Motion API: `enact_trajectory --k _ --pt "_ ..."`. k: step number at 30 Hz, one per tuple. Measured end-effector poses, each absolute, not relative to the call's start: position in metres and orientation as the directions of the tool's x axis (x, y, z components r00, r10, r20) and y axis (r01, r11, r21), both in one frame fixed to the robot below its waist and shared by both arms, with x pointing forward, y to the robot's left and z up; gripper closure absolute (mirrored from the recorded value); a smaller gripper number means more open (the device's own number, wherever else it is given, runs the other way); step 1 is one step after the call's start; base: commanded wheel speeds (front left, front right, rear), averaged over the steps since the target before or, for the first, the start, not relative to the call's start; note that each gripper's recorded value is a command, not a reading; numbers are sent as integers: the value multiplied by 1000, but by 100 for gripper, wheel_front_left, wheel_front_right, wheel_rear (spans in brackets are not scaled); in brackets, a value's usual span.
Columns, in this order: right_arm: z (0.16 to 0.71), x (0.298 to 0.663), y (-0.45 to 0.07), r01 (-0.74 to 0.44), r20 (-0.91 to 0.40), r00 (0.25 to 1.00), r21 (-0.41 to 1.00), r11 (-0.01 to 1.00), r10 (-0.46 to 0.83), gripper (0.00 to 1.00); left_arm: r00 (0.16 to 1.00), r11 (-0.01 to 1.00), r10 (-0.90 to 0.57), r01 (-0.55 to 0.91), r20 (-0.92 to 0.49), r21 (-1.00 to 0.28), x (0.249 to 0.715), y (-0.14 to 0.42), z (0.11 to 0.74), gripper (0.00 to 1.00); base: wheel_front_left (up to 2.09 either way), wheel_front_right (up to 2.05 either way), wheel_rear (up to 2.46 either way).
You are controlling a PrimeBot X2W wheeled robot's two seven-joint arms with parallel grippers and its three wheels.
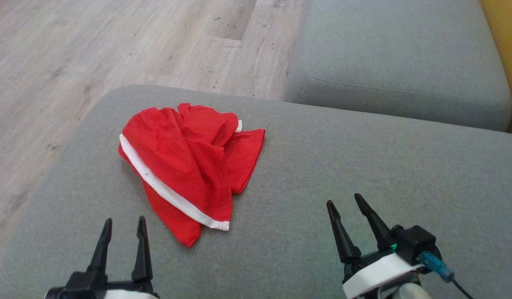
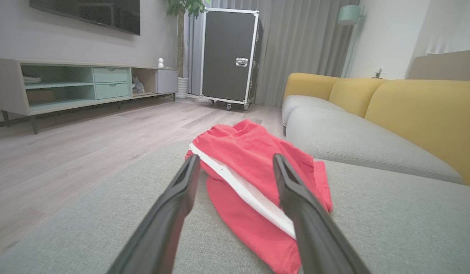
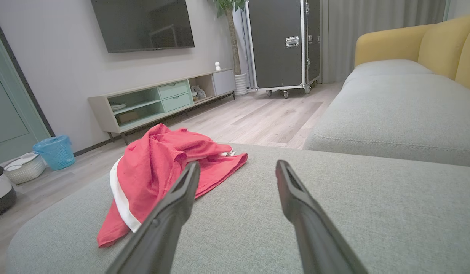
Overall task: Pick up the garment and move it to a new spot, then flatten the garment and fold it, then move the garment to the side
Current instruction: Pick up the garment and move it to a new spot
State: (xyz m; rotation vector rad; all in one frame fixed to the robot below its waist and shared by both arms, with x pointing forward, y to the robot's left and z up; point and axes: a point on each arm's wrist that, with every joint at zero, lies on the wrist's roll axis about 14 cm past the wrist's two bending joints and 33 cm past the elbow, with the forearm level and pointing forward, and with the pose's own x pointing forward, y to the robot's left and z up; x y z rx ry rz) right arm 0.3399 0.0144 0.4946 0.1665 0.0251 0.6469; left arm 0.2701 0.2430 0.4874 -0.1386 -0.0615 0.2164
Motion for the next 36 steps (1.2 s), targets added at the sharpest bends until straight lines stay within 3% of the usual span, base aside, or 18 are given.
enact_trajectory --k 7,11,17,25,33,34,35,36 --pt "485 345 4 -569 3 817 169 804 577 0 990 990 137 -136 40 -35 297 248 492 0 0 0 0" --pt "477 352 -6 -540 -17 835 175 824 550 0 998 995 68 -68 8 71 341 259 507 0 0 0 0" --pt "476 378 -13 -513 -8 853 175 841 522 0 986 985 -35 61 -164 159 416 256 513 0 0 0 0" --pt "454 402 -39 -431 -56 892 197 881 449 0 882 971 -66 164 -467 173 462 256 463 0 0 0 0" --pt "447 412 -59 -376 -71 916 198 905 395 0 792 976 -83 187 -605 111 473 246 418 0 0 0 0" --pt "447 413 -60 -373 -71 917 198 907 393 0 784 976 -84 190 -616 108 472 245 415 18 0 0 0" --pt "448 413 -61 -371 -70 918 197 907 391 0 783 976 -89 192 -616 103 472 243 414 100 0 0 0" --pt "448 413 -62 -370 -68 919 196 908 389 0 790 976 -97 193 -605 96 474 242 416 100 0 0 0"
